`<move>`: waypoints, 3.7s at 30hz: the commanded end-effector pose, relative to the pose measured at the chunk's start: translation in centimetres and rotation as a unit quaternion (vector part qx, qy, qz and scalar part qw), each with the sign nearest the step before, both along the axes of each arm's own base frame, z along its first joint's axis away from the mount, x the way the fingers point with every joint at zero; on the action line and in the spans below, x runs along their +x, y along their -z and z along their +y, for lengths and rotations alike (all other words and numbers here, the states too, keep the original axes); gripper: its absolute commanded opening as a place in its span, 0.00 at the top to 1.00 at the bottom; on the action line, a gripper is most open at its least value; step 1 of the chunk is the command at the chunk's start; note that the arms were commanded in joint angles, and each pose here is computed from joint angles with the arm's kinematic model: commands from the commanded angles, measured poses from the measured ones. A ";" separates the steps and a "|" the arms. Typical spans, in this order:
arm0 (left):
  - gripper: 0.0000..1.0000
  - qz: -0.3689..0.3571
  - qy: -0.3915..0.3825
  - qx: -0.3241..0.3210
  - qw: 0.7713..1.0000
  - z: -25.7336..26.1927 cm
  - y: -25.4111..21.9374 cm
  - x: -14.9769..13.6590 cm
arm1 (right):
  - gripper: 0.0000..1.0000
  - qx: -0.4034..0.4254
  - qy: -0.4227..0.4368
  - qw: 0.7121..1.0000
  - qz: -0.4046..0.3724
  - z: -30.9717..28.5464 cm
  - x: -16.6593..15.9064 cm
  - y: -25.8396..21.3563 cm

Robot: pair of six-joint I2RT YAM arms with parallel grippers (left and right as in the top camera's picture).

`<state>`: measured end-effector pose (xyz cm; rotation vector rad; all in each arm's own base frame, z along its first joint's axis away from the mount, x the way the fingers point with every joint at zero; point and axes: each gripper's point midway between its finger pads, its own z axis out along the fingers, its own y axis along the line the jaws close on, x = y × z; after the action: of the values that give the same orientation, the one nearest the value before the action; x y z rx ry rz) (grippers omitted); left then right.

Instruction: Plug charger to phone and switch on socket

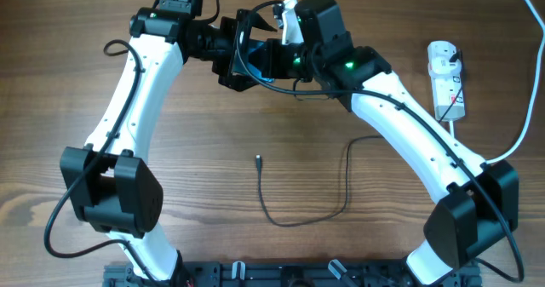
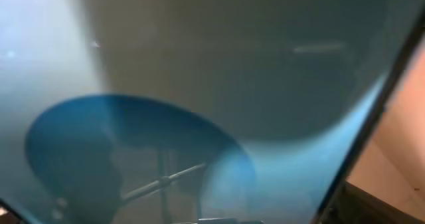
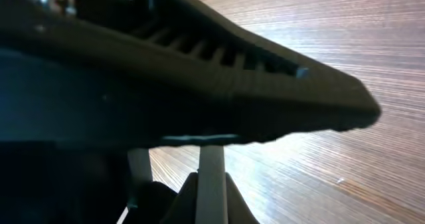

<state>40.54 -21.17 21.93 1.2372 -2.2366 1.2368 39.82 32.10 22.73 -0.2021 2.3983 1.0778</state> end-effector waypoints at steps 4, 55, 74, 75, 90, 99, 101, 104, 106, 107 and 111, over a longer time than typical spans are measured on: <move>0.00 -0.026 0.007 -0.011 1.000 0.0 -1.7 0.0 | 0.96 -0.003 0.018 1.000 0.014 -0.6 0.6 0.4; 0.74 -0.291 0.040 -0.076 0.953 4.7 -7.8 5.9 | 0.96 0.347 0.292 0.847 0.278 0.4 5.4 -7.3; 0.90 -0.302 0.040 -0.097 0.947 3.5 -9.2 6.2 | 0.96 0.377 0.285 0.832 0.291 0.8 5.5 -8.5; 0.94 -0.302 0.038 -0.095 0.948 3.6 -9.1 6.3 | 0.96 0.376 0.285 0.832 0.291 0.8 5.5 -8.4; 0.96 -0.394 0.105 0.004 0.913 5.7 -6.1 6.0 | 0.44 0.151 0.422 0.879 0.160 -7.5 7.3 -0.4; 0.96 -0.496 0.293 0.074 0.814 6.4 -2.2 1.3 | 0.20 -0.137 0.256 0.955 0.060 -14.4 5.4 4.6; 0.96 -0.510 0.323 0.074 0.794 6.4 -1.8 0.3 | 0.20 -0.165 0.227 0.955 0.096 -14.4 3.3 6.0; 0.96 -0.537 0.347 0.052 0.767 6.0 -2.2 -0.8 | 0.19 -0.192 0.203 0.952 0.121 -14.6 1.6 7.0; 0.96 -0.551 0.336 0.021 0.763 5.4 -3.2 -1.0 | 0.12 -0.202 0.174 0.955 0.129 -14.4 0.7 7.4; 0.96 -0.561 0.325 0.000 0.762 5.3 -4.1 -1.0 | 0.08 -0.207 0.171 0.954 0.136 -14.5 0.3 7.6; 0.96 -0.622 0.252 -0.098 0.735 7.2 -8.8 -0.8 | 0.09 -0.212 0.107 0.962 0.132 -13.4 -1.1 7.7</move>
<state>40.15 -15.46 25.22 -0.5204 -2.8943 1.8849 39.46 17.15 15.07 0.2331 2.7739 0.4459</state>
